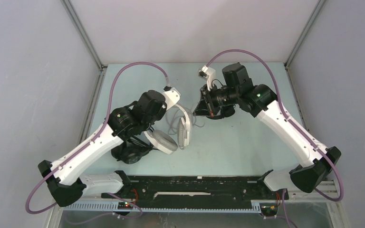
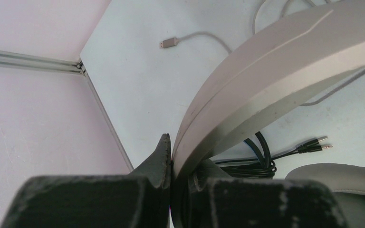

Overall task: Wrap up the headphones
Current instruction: Wrap the headphones cable around the headphones.

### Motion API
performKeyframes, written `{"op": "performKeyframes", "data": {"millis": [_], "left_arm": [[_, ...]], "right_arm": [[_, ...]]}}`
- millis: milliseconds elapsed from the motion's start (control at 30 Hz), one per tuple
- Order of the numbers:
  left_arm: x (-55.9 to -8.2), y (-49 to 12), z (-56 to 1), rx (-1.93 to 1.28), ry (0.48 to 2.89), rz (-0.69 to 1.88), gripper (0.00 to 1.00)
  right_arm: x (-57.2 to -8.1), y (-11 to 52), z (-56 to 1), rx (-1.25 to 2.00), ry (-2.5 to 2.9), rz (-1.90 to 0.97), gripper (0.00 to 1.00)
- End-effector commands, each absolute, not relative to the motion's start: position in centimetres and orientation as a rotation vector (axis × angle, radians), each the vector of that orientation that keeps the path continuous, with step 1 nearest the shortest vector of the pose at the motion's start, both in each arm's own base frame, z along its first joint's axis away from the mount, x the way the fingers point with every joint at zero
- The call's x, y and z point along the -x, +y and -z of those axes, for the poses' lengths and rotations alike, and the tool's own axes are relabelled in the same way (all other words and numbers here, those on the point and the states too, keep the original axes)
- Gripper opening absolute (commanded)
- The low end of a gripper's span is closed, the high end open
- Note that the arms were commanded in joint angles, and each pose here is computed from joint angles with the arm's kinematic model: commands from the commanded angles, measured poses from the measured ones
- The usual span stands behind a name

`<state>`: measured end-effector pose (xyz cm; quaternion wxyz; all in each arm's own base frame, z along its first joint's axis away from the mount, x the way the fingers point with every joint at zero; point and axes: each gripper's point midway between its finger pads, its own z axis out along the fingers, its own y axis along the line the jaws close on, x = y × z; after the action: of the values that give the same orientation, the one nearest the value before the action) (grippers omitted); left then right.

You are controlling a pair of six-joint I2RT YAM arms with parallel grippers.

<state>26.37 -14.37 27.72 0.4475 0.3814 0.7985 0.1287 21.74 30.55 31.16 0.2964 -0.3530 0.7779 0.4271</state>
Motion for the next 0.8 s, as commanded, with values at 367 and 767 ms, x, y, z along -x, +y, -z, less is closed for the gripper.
{"op": "performKeyframes", "data": {"millis": [367,767], "left_arm": [[-28.4,-13.6,-29.4,-0.72,1.95,-0.406,0.0],[-29.8,-12.4,-31.7,-0.311,1.951,-0.376,0.0]], "right_arm": [[-18.1,33.0,-34.2,1.055,2.045,-1.471,0.0],[-18.5,36.0,-36.4,0.917,1.879,-1.741,0.0]]}}
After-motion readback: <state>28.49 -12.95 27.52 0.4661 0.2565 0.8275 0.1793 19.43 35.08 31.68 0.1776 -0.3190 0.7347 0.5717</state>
